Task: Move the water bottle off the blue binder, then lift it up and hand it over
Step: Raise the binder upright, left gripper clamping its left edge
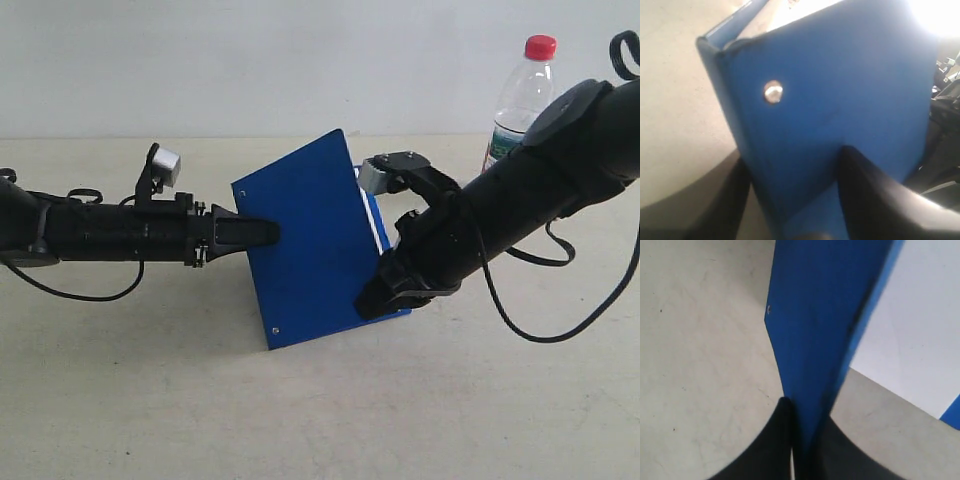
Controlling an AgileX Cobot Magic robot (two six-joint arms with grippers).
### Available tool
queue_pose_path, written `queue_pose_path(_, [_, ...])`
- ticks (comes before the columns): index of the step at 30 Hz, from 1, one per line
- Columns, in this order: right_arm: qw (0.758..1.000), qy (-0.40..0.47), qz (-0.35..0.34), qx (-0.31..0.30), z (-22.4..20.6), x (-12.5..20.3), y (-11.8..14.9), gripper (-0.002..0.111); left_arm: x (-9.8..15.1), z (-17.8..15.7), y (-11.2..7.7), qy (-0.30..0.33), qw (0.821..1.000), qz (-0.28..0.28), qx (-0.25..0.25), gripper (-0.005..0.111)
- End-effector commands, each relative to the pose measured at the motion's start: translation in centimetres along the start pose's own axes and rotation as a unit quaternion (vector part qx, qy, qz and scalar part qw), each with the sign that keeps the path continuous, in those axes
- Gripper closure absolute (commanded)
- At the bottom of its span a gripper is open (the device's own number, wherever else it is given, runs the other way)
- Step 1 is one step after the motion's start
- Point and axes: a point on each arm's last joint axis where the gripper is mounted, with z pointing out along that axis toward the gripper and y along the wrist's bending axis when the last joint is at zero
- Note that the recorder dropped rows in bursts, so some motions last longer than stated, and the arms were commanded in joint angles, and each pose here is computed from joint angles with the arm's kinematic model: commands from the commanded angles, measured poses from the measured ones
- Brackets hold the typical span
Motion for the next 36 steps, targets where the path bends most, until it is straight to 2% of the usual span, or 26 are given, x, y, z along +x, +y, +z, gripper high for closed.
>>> queue_pose_path(1, [0.999, 0.016, -0.028, 0.008, -0.3, 0.2, 0.0, 0.107, -0.5, -0.5, 0.3, -0.013, 1.000, 0.021, -0.014, 0.102])
queue_pose_path(3, [0.999, 0.024, -0.033, -0.008, -0.3, 0.4, 0.2, 0.099, -0.9, -1.0, 0.3, -0.019, 0.999, 0.033, -0.018, 0.102])
queue_pose_path(5, [0.999, 0.029, -0.034, -0.018, -0.3, 0.5, 0.5, 0.081, -1.6, -1.6, 0.0, -0.024, 0.998, 0.049, -0.021, 0.102])
queue_pose_path(8, [0.999, 0.025, -0.032, -0.016, -0.3, 0.4, 0.4, 0.039, -2.6, -2.8, -0.7, -0.018, 0.997, 0.072, -0.024, 0.102])
queue_pose_path(9, [0.999, 0.023, -0.031, -0.014, -0.3, 0.4, 0.4, 0.030, -2.8, -3.0, -0.9, -0.014, 0.996, 0.079, -0.024, 0.102])
queue_pose_path(10, [0.999, 0.021, -0.031, -0.010, -0.3, 0.3, 0.3, 0.026, -2.9, -3.2, -1.3, -0.006, 0.996, 0.089, -0.022, 0.102])
queue_pose_path(16, [0.998, 0.024, -0.048, 0.040, -0.9, 0.1, -0.4, 0.031, -2.7, -3.6, -2.5, 0.053, 0.991, 0.125, -0.009, 0.102])
queue_pose_path(19, [0.996, 0.005, -0.025, 0.090, -1.5, -0.5, -0.9, 0.031, -2.3, -3.5, -2.6, 0.066, 0.990, 0.125, -0.006, 0.102])
queue_pose_path(22, [0.993, -0.015, -0.012, 0.113, -1.6, -0.8, -1.3, 0.031, -2.1, -3.0, -2.9, 0.072, 0.989, 0.129, 0.000, 0.102])
queue_pose_path(26, [0.992, -0.038, 0.001, 0.121, -0.8, -1.1, -2.1, 0.031, -1.8, -1.9, -3.5, 0.083, 0.987, 0.137, 0.014, 0.102])
queue_pose_path(32, [0.993, -0.058, -0.049, 0.087, 0.9, -1.2, -2.4, 0.032, -1.5, -0.6, -4.2, 0.094, 0.984, 0.148, 0.029, 0.102])
queue_pose_path(34, [0.993, -0.064, -0.058, 0.080, 1.1, -1.3, -2.4, 0.040, -1.4, -0.4, -4.3, 0.096, 0.983, 0.155, 0.032, 0.093])
queue_pose_path(36, [0.993, -0.073, -0.053, 0.074, 1.1, -1.4, -2.2, 0.053, -1.4, -0.1, -4.5, 0.093, 0.981, 0.165, 0.036, 0.081])
